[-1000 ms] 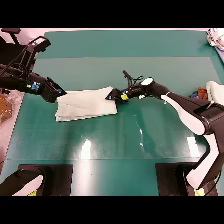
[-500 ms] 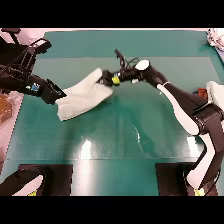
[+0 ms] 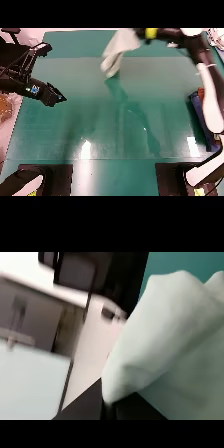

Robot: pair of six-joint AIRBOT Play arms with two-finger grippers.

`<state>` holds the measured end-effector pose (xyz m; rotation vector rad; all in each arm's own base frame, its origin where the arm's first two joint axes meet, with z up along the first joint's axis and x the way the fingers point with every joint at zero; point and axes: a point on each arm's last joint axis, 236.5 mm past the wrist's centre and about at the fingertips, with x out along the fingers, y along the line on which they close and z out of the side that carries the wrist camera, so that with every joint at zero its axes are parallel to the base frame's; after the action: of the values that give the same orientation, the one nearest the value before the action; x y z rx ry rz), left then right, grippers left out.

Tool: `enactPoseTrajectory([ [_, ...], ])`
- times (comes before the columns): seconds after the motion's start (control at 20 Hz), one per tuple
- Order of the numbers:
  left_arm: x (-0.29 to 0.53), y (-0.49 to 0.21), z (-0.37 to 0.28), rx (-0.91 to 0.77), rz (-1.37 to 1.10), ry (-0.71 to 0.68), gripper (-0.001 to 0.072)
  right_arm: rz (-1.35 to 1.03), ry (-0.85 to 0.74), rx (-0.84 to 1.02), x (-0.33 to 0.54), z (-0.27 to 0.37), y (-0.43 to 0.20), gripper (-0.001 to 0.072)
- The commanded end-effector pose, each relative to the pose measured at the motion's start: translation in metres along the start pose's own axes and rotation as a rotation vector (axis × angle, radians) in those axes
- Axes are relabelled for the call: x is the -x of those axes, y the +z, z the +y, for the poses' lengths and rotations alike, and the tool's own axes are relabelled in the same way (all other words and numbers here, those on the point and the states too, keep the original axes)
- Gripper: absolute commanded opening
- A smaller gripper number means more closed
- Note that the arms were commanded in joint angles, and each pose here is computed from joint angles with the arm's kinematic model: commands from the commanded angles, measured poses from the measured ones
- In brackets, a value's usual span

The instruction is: Fold the shirts.

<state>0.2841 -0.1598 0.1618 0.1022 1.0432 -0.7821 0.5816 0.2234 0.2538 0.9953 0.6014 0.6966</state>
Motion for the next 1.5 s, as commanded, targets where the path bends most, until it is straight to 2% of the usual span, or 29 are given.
enactPoseTrajectory([
  [0.0,0.000,-0.005,-0.003,0.028,0.021,-0.011,0.0024,-0.272,-0.053,-0.005,0.096,-0.014,0.108,0.0012],
  [0.15,0.000,-0.005,-0.005,0.058,0.020,-0.019,0.0024,-0.470,-0.099,-0.047,0.195,-0.033,0.183,0.0012],
  [0.3,0.001,-0.001,-0.011,0.069,0.007,-0.045,0.0024,-0.578,-0.170,-0.065,0.279,-0.052,0.214,0.0011],
  [0.35,0.001,0.001,-0.012,0.070,0.000,-0.051,0.0024,-0.590,-0.248,-0.069,0.306,-0.067,0.215,0.0011],
  [0.45,0.001,0.002,-0.013,0.071,-0.008,-0.054,0.0024,-0.606,-0.543,-0.190,0.365,-0.120,0.198,0.0010],
  [0.6,0.001,0.004,-0.012,0.070,-0.013,-0.051,0.0024,-0.561,-0.989,-0.380,0.454,-0.180,0.137,0.0010],
  [0.9,0.001,0.007,-0.011,0.071,-0.029,-0.047,0.0024,-0.288,-1.446,-0.680,0.539,-0.203,0.020,0.0012],
  [1.0,0.001,0.006,-0.012,0.071,-0.025,-0.049,0.0024,-0.271,-1.482,-0.632,0.548,-0.189,0.011,0.0012],
  [1.2,0.001,0.006,-0.013,0.068,-0.024,-0.054,0.0024,-0.293,-1.573,-0.661,0.568,-0.172,-0.023,0.0013],
  [1.45,0.001,0.008,-0.017,0.069,-0.030,-0.073,0.0024,-0.210,-1.633,-0.690,0.574,-0.180,-0.069,0.0013],
])
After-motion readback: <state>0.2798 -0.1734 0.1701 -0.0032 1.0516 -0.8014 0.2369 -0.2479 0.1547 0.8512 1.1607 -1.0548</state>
